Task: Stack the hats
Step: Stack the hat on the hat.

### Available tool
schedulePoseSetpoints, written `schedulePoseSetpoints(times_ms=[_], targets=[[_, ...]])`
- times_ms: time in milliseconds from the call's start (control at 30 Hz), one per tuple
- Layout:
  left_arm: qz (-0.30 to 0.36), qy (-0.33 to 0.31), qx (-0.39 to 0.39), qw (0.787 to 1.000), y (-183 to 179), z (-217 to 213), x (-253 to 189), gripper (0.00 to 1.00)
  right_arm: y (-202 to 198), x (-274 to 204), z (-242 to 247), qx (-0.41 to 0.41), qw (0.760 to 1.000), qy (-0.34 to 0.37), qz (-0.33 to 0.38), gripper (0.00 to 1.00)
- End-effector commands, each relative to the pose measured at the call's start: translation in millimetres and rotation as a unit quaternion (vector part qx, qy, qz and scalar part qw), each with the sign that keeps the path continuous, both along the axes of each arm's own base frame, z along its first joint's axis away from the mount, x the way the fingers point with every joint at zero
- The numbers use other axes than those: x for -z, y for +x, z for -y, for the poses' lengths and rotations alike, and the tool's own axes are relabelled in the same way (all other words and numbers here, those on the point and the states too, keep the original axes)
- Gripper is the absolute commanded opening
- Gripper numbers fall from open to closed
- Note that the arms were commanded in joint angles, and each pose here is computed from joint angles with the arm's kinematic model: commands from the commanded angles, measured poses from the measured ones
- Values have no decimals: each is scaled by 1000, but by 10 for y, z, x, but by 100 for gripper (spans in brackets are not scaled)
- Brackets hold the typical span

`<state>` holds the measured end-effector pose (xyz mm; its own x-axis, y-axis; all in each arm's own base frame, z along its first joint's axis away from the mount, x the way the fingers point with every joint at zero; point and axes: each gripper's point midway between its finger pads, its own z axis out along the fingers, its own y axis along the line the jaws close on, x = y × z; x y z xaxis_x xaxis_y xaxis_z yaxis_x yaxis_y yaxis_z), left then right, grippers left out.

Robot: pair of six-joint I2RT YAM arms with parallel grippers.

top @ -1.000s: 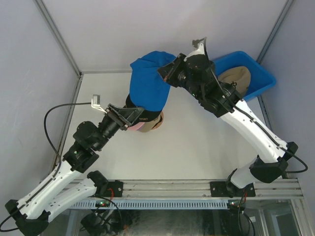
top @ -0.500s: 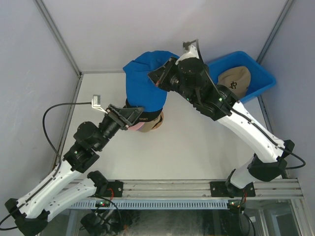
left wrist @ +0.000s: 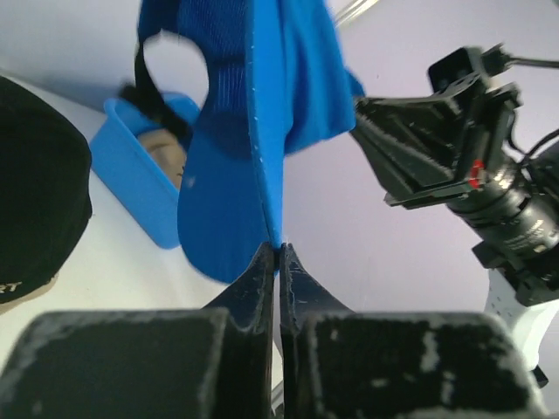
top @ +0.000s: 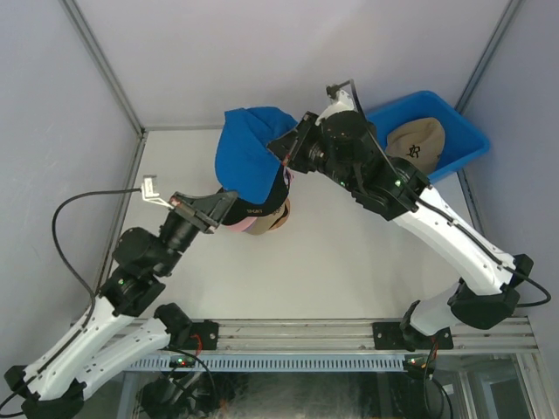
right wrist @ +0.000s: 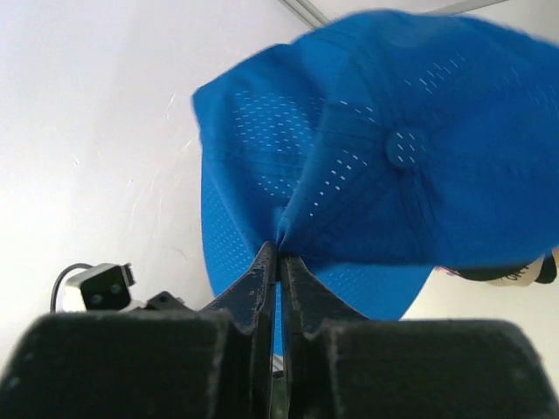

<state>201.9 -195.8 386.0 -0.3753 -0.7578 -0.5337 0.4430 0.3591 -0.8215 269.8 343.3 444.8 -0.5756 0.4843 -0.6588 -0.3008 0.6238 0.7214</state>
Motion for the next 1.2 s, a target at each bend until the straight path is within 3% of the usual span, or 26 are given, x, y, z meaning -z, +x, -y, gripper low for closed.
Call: schedulePoseSetpoints(times_ms=[0,567,1000,1167], targets=[[45,-11,-64,997,-70,-358,-324,0,-110,-258,143,-23,999,35,24,0],[-14,-21,-208,978,244,-784,-36,0,115,23,183,-47,999,9,9,0],[-62,-16,-226,972,661,-788,213,0,468,301,97,-50,999,-18,0,0],[-66,-11,-218,974,857,-790,159,0,616,164,103,-33,999,-28,25,0]])
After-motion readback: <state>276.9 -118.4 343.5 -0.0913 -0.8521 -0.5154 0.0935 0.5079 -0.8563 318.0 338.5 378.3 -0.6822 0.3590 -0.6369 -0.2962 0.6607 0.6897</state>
